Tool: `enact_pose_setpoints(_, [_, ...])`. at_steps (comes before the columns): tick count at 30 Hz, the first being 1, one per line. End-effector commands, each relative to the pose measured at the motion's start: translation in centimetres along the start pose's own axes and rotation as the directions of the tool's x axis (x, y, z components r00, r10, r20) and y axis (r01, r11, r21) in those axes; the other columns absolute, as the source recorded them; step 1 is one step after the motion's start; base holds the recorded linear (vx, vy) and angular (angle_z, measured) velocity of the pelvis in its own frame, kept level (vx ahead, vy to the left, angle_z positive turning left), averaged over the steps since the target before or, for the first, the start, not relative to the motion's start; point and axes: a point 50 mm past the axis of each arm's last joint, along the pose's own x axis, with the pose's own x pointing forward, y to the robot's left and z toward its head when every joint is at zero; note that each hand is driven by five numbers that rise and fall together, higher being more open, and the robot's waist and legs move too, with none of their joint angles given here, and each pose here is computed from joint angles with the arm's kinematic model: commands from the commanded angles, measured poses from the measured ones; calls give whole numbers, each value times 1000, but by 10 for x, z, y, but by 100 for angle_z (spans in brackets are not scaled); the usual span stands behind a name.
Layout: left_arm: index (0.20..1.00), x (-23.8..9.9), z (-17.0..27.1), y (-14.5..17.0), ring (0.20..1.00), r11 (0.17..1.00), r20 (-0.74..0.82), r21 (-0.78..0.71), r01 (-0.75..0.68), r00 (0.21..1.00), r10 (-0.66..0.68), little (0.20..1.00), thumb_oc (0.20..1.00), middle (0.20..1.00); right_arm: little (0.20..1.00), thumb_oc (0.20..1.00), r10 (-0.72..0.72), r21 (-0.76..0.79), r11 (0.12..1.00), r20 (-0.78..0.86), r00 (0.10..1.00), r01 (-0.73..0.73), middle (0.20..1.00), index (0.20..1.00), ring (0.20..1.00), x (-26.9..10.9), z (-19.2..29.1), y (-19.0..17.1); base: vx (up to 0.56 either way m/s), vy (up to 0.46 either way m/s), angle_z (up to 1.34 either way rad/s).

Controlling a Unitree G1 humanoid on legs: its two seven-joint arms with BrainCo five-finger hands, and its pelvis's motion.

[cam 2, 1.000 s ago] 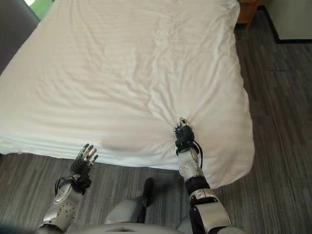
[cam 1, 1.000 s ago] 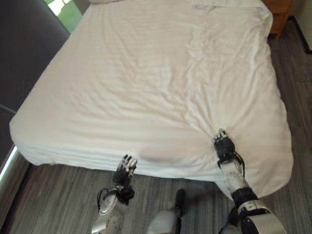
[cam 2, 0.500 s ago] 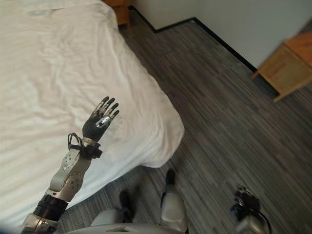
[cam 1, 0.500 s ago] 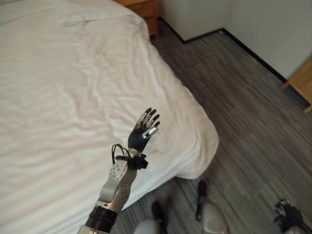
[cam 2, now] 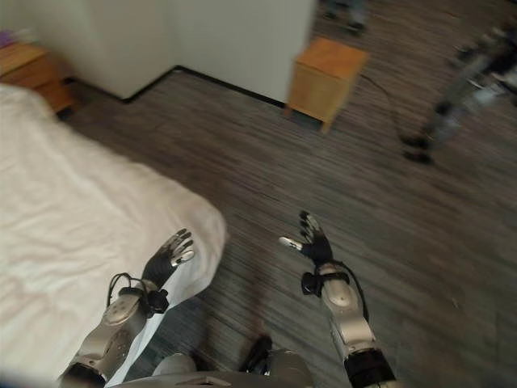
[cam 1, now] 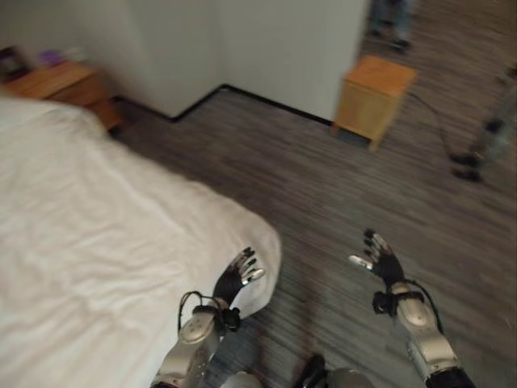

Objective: Making the bed.

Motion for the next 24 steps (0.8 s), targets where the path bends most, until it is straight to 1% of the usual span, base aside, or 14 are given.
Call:
enact_pose_setpoints(1, [1000,2,23,-25,1000,997,154,-33,64,986,-58,1000,1000,1000,1000,1000,14,-113,994,78,997,-5,1000,1000,1000,3,15,-13,-120,-316,-88])
enact_pose_setpoints(3, [1000,-6,19,-18,1000,997,167,-80,17,986,-3,1000,1000,1000,1000,1000,75,-142,988,60,995,-65,1000,1000,1000,-4,11,-10,-166,-316,-146])
enact_pose_setpoints(6, [1000,-9,17,-16,1000,993,165,-120,13,986,7,1000,1000,1000,1000,1000,66,-136,989,36,997,-60,1000,1000,1000,-12,5,-16,-36,-183,-173])
enact_pose_setpoints(11, [1000,-14,8,-17,1000,992,130,-129,7,991,10,1000,1000,1000,1000,1000,62,-125,991,35,997,-57,1000,1000,1000,-15,5,-19,101,-94,-83])
enact_pose_setpoints(14, [1000,-13,8,-19,1000,992,123,-127,7,992,9,1000,1000,1000,1000,1000,65,-124,991,59,996,-58,1000,1000,1000,-8,11,-17,320,-61,22])
enact_pose_setpoints(18, [1000,-10,6,-19,1000,990,110,-140,-34,993,50,1000,1000,1000,1000,1000,89,-143,987,104,991,-73,1000,1000,1000,3,23,-9,433,75,-35])
enact_pose_setpoints(21, [1000,-7,10,-18,1000,989,120,-136,-51,990,68,1000,1000,1000,1000,1000,108,-160,983,128,986,-87,1000,1000,1000,11,32,-4,716,253,-29])
enact_pose_setpoints(22, [1000,-4,14,-15,1000,993,124,-102,-55,990,68,1000,1000,1000,1000,1000,139,-143,982,119,983,-121,1000,1000,1000,13,30,7,403,124,-54])
enact_pose_setpoints(24, [1000,-5,14,-13,1000,995,122,-79,-59,990,68,1000,1000,1000,1000,1000,154,-125,982,128,980,-138,1000,1000,1000,13,31,14,496,122,-102])
